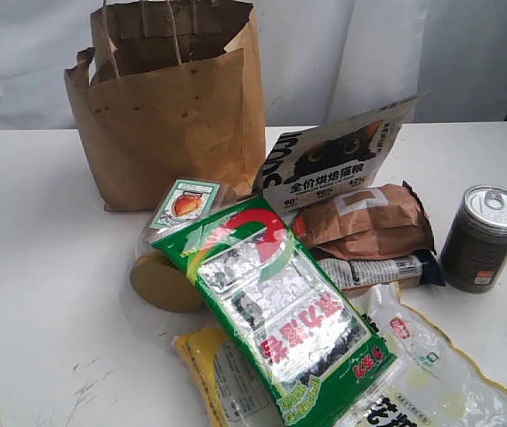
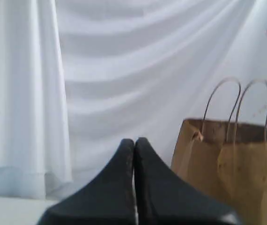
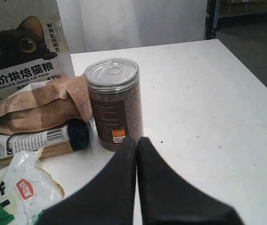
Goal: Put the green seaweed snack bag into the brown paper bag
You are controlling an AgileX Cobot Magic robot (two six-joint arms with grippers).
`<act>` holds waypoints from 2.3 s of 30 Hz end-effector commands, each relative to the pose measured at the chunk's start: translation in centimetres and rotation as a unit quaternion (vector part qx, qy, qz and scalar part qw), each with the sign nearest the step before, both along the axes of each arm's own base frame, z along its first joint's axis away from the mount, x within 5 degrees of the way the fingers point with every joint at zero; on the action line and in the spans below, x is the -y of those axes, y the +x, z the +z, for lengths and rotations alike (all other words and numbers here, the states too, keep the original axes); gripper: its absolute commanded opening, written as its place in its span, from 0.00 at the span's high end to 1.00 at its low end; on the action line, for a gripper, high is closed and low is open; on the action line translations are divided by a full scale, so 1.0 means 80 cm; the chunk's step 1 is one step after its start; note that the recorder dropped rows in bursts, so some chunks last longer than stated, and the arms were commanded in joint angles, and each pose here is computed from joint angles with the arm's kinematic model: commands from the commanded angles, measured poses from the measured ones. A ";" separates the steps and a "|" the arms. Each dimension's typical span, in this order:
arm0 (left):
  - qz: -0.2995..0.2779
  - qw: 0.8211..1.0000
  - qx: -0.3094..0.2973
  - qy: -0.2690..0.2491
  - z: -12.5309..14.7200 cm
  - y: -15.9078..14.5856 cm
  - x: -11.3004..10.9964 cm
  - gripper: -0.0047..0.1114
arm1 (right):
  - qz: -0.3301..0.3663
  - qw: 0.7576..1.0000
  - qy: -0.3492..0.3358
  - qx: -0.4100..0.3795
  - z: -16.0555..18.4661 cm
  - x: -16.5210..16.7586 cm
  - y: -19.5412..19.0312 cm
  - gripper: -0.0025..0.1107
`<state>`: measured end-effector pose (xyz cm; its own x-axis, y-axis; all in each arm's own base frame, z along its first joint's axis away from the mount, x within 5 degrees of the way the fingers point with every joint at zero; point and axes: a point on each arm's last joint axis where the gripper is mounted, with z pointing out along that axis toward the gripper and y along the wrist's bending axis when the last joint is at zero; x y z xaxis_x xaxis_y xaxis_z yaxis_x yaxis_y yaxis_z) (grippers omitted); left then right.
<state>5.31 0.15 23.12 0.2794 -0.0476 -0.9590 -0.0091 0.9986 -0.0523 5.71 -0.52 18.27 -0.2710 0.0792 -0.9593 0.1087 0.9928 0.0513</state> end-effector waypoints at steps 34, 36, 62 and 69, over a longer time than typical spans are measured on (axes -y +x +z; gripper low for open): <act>-0.356 0.758 -0.507 -0.206 0.031 0.201 0.082 0.73 | 0.000 1.000 0.001 0.006 0.000 0.000 0.000 0.98; -0.389 0.728 -0.519 -0.221 0.019 0.207 0.089 0.73 | 0.000 1.000 0.001 0.006 0.000 0.000 0.000 0.98; -0.479 0.596 -0.513 -0.390 -0.021 0.242 0.106 0.73 | 0.000 1.000 0.001 0.006 0.000 0.000 0.000 0.98; -0.474 0.587 -0.528 -0.389 -0.033 0.244 0.107 0.73 | 0.000 1.000 0.001 0.006 0.000 0.000 0.000 0.98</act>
